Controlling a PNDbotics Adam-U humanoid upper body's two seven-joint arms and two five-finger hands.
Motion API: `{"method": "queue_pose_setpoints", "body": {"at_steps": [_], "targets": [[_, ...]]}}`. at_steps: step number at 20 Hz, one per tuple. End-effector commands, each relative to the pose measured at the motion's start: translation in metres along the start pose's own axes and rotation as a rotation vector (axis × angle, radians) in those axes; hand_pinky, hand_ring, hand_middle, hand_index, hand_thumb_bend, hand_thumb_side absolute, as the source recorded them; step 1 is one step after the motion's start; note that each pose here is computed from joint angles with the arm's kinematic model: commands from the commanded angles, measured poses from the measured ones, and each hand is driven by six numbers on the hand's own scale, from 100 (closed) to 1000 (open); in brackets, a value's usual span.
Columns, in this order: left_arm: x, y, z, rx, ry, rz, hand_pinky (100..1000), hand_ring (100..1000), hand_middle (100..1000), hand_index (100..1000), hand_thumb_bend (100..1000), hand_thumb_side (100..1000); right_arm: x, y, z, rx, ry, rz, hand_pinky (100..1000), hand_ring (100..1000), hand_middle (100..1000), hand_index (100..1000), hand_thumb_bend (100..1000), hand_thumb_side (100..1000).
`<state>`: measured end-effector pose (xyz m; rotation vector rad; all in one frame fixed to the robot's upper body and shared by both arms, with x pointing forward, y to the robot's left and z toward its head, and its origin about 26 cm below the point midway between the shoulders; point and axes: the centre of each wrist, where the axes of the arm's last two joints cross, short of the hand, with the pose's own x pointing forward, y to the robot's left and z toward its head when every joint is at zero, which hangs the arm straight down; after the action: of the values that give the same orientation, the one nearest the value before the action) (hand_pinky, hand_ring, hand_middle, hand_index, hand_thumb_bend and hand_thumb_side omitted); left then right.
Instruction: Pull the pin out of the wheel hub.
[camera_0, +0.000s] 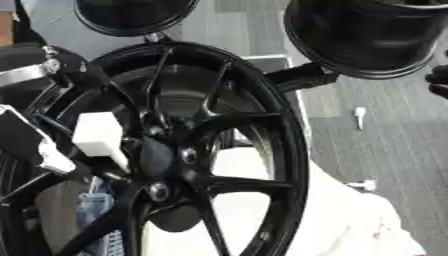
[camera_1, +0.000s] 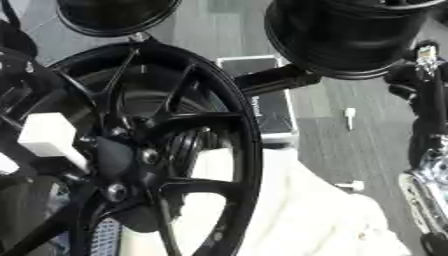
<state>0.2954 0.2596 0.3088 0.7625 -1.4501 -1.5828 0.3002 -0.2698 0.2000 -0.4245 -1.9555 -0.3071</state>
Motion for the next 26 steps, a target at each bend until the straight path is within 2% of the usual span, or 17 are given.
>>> {"method": "queue_pose_setpoints", "body": {"at_steps": [1, 8, 17, 26], "targets": [[0.003, 0.0057, 0.0028, 0.022, 0.019, -0.031, 786, 771, 734, 857, 915, 266, 0.009, -0.0008, -0.0013, 0.009, -0.031, -0.011, 755, 664, 548, 716, 100, 808], [0.0032, 0.0007, 0.0008, 0.012, 0.042, -0.028, 755, 737, 673, 818, 858, 244, 0.0086, -0.0008, -0.0013, 0.007, -0.029, -0.019, 755, 665, 548, 716, 100, 809], [0.0049, -0.0018, -0.0013, 0.002, 0.041, -0.004, 707, 645, 585, 774, 771, 246, 0.008, -0.0009, -0.0013, 0.003, -0.027, -0.022, 755, 666, 548, 716, 100, 810], [0.0046, -0.0035, -0.0017, -0.008, 0.042, 0.0, 685, 604, 536, 727, 681, 179, 0.0079, -0.0011, -0.0013, -0.001, -0.027, -0.024, 755, 666, 548, 716, 100, 809]]}}
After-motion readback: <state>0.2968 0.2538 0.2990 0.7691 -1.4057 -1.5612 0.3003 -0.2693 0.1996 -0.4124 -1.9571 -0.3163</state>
